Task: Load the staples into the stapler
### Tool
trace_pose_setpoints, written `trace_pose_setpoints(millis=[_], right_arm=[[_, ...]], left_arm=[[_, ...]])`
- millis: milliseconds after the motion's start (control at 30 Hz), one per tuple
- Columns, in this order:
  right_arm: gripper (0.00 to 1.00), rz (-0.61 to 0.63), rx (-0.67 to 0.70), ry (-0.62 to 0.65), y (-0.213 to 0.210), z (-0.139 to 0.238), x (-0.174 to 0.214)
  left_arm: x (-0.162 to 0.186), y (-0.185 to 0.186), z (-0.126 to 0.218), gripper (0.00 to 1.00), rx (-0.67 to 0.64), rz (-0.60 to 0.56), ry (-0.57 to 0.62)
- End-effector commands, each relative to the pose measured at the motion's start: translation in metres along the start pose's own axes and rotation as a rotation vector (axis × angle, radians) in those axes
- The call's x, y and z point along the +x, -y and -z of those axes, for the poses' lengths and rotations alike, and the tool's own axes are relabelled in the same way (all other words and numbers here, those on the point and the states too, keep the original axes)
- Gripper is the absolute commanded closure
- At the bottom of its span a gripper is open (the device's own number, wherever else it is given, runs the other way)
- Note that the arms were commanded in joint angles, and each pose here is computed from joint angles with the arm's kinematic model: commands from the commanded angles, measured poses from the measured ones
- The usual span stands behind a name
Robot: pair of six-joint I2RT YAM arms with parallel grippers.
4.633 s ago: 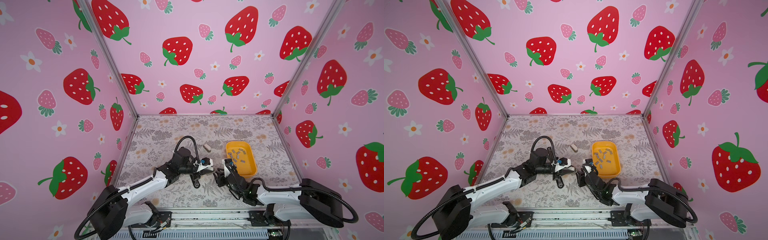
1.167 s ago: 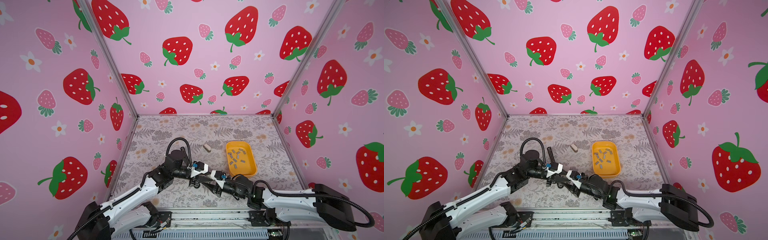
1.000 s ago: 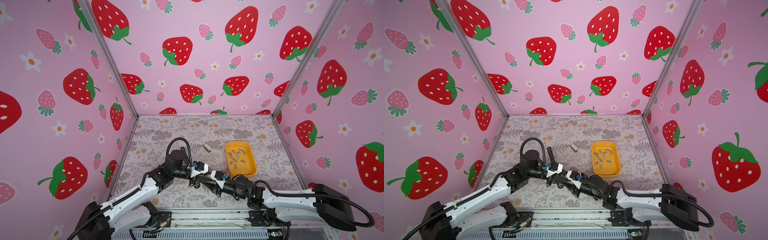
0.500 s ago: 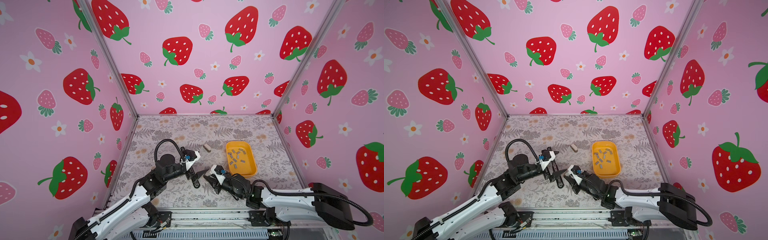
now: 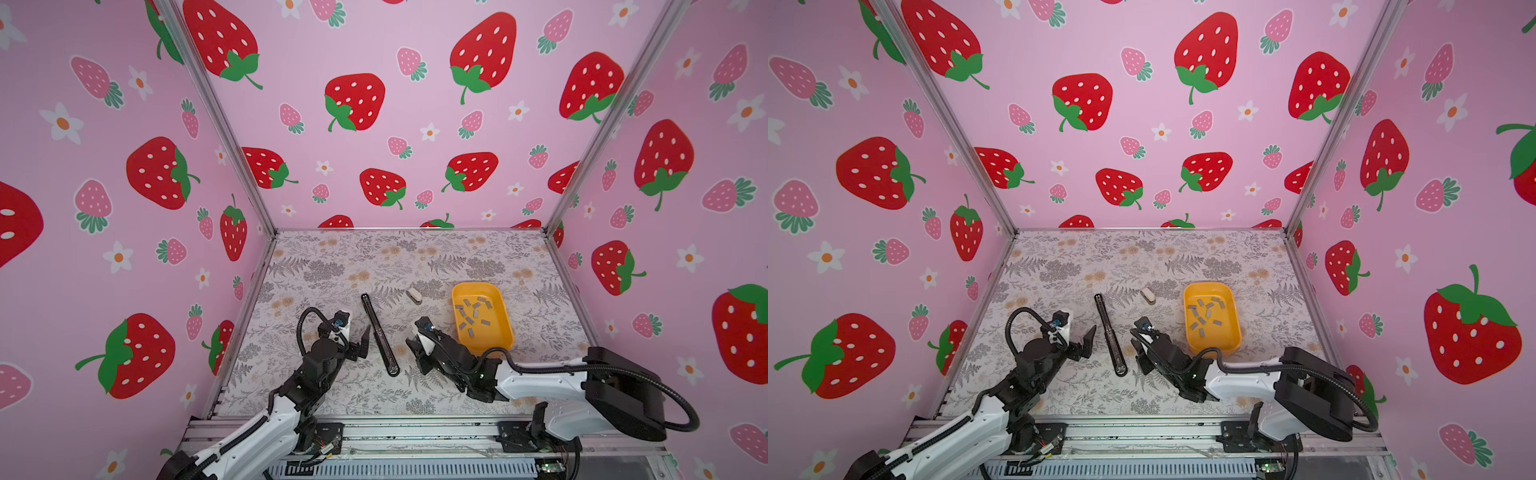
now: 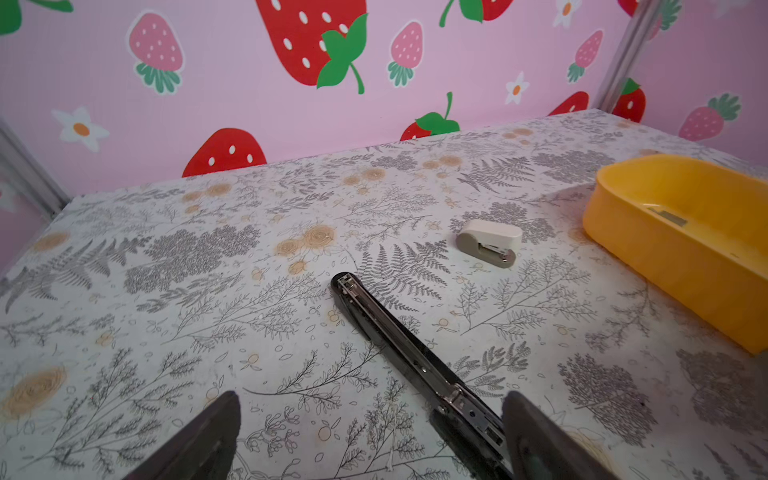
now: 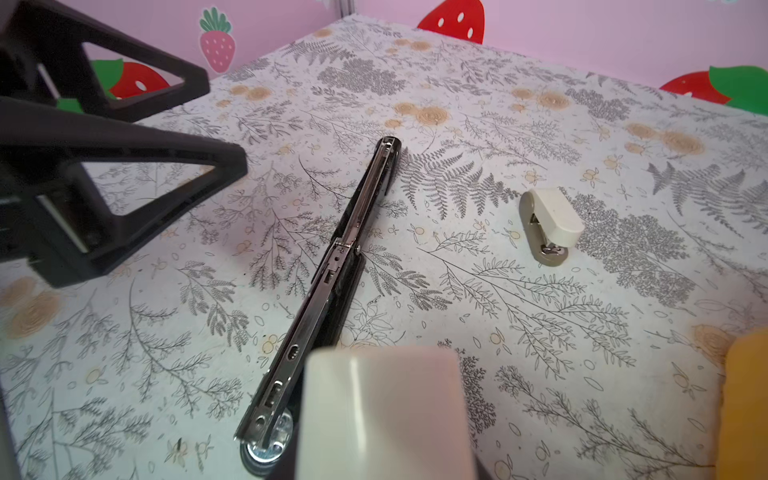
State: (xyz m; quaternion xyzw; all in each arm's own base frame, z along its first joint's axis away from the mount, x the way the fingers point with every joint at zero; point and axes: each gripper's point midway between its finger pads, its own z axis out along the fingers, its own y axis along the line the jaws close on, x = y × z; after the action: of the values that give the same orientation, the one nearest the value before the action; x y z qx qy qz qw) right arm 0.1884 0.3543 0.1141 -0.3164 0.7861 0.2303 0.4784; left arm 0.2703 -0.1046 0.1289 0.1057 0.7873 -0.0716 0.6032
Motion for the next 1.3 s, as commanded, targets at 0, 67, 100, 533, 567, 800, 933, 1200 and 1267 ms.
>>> trace_pose_setpoints(millis=[0,67,100,533,567,800,933,1200,1267], right_arm=[[0.81,-0.048,0.063,-0.08,0.007,-0.015,0.008],[0.81,-0.059,0.076,-0.12,0.006,-0.024,0.012],[0.81,-0.063,0.084,-0.142,0.007,-0.029,0.016],[0.82,-0.06,0.168,-0.322,0.014,-0.076,0.042],[0.82,-0.059,0.169,-0.326,0.014,-0.079,0.043],[0.82,-0.09,0.181,-0.362,0.024,-0.091,0.049],[0.82,-0.091,0.182,-0.388,0.026,-0.098,0.056],[0.74,-0.086,0.189,-0.416,0.025,-0.105,0.065],[0.7,-0.088,0.189,-0.413,0.025,-0.105,0.064]], left_arm=[[-0.02,-0.018,-0.001,0.01,-0.056,0.15,0.091],[-0.017,-0.025,-0.004,0.01,-0.097,0.173,0.066],[-0.016,-0.029,-0.005,0.01,-0.123,0.184,0.055],[-0.009,-0.03,-0.02,0.0,-0.154,0.172,-0.036],[-0.01,-0.03,-0.019,0.0,-0.154,0.173,-0.032],[-0.01,-0.031,-0.015,0.0,-0.154,0.181,-0.014],[-0.011,-0.029,-0.016,0.0,-0.142,0.179,-0.013],[-0.011,-0.029,-0.015,0.0,-0.139,0.179,-0.01],[-0.011,-0.028,-0.015,0.0,-0.133,0.178,-0.008]])
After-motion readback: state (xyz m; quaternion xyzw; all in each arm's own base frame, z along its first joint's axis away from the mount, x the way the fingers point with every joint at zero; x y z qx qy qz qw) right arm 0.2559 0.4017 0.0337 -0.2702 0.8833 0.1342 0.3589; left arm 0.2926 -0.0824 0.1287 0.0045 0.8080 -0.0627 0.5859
